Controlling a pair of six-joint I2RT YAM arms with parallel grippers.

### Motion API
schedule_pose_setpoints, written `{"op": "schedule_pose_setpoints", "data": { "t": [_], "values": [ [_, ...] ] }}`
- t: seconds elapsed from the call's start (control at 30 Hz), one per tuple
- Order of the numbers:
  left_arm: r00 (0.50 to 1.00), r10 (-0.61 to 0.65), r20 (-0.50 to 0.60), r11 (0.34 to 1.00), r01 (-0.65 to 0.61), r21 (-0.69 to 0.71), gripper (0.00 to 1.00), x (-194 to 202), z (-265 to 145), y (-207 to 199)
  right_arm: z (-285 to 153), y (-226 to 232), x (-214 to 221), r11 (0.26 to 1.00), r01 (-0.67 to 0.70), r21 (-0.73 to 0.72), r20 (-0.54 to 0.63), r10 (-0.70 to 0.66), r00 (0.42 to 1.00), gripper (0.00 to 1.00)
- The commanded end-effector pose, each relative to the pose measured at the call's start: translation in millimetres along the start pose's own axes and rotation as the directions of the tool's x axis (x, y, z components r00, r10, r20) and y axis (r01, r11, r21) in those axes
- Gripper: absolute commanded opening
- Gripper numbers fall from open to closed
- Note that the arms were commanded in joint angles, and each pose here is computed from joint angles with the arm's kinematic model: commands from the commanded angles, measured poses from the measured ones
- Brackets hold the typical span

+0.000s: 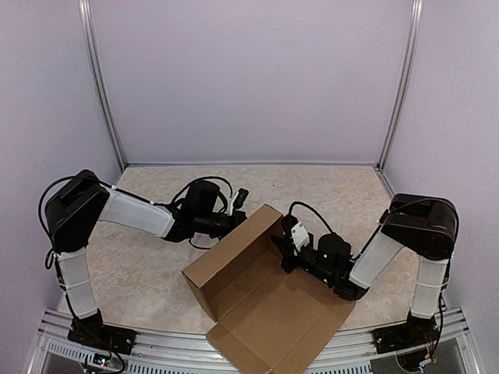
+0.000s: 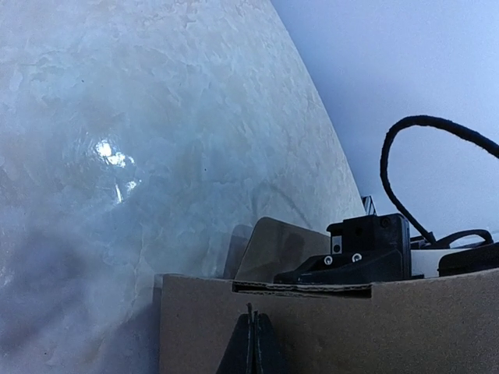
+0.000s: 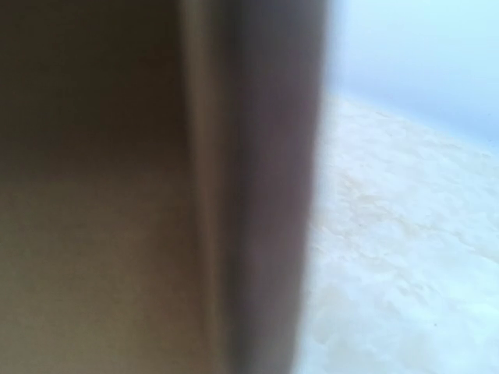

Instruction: Fold the paper box

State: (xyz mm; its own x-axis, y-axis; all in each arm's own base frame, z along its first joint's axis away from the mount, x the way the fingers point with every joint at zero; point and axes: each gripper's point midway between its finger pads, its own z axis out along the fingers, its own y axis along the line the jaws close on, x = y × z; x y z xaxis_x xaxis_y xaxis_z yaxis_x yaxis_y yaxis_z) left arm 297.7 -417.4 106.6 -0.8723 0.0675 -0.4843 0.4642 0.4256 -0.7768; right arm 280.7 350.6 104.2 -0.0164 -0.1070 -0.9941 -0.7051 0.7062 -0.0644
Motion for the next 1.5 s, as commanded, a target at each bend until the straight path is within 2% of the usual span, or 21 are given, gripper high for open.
{"op": "schedule_pose_setpoints", "data": {
  "t": [0.0, 0.67, 1.47],
  "values": [
    [1.000, 0.013, -0.012, 0.993, -0.012, 0.121, 0.01, -1, 12, -27, 3, 8, -56, 0.998, -0.050, -0.030, 0.233, 0.055, 0.971, 0.00],
    [0.998, 0.029, -0.058, 0.971, -0.015, 0.238, 0.00, 11, 26, -53, 14, 12, -48, 0.997, -0.069, -0.041, 0.233, 0.076, 0.969, 0.00],
    [0.994, 0.039, -0.104, 0.906, 0.009, 0.424, 0.00, 27, 39, -102, 13, 11, -44, 0.997, -0.071, -0.036, 0.221, 0.077, 0.972, 0.00]
  ]
}}
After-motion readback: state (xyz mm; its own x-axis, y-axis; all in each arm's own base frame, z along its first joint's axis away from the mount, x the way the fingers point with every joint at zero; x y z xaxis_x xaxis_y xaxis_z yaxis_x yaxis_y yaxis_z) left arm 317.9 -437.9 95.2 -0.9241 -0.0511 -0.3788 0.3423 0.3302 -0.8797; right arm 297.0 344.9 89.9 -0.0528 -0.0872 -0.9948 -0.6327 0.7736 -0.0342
